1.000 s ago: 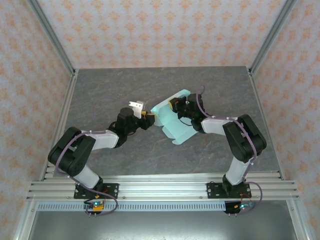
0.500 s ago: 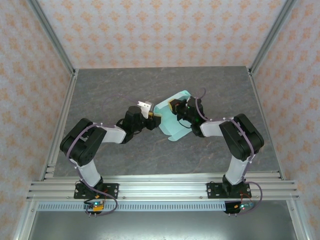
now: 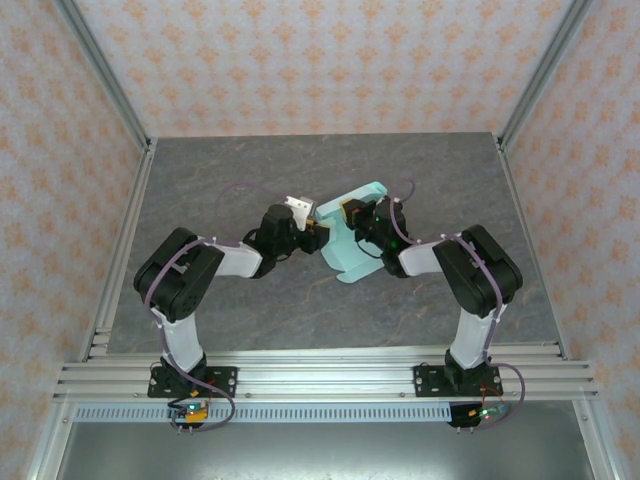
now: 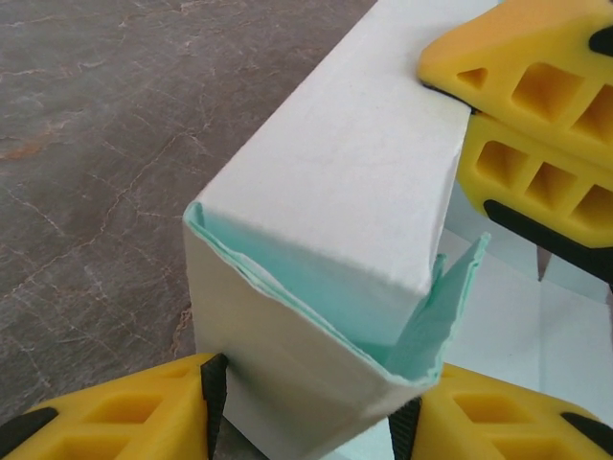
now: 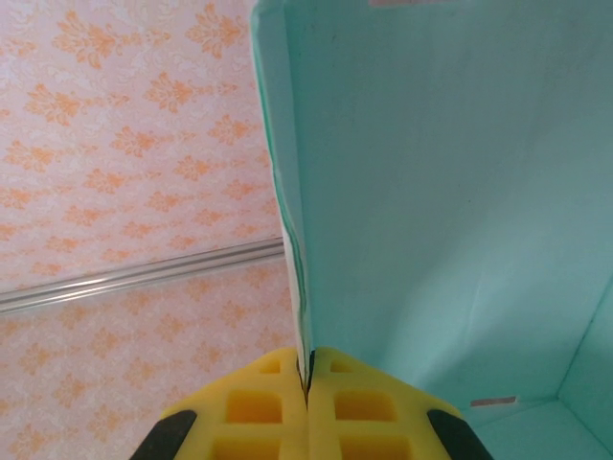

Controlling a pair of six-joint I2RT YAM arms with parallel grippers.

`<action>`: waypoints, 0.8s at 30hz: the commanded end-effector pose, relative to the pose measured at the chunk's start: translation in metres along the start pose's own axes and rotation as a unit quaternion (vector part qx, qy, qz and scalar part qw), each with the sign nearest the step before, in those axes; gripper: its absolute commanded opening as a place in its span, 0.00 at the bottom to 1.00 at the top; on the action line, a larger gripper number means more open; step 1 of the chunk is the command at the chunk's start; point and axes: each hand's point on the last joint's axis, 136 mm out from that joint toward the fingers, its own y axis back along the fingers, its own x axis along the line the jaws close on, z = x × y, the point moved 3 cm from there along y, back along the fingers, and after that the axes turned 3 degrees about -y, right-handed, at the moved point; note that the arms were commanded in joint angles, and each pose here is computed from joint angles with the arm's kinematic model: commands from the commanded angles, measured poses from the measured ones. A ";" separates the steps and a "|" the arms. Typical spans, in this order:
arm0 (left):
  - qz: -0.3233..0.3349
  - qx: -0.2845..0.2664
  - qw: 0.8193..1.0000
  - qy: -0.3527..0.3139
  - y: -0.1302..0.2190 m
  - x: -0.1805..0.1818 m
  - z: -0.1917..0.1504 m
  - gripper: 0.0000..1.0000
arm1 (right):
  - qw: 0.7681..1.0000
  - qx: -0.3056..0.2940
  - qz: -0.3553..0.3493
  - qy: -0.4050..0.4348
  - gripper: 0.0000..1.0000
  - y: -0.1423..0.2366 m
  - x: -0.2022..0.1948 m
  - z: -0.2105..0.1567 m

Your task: Fold the paper box

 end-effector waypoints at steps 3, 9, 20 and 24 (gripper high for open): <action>-0.001 -0.021 0.999 -0.027 -0.013 -0.016 0.020 0.49 | 1.000 -0.003 0.009 -0.010 0.05 0.002 -0.012 -0.012; 0.022 -0.033 0.999 -0.032 -0.022 -0.019 0.022 0.49 | 0.999 -0.029 0.018 -0.013 0.04 0.010 -0.014 -0.012; 0.014 -0.016 0.999 -0.043 -0.046 -0.024 0.007 0.47 | 0.998 -0.059 0.014 -0.009 0.04 0.021 -0.018 -0.020; 0.021 -0.013 0.998 -0.052 -0.049 -0.023 0.012 0.27 | 0.998 -0.064 0.016 -0.009 0.05 0.022 -0.019 -0.021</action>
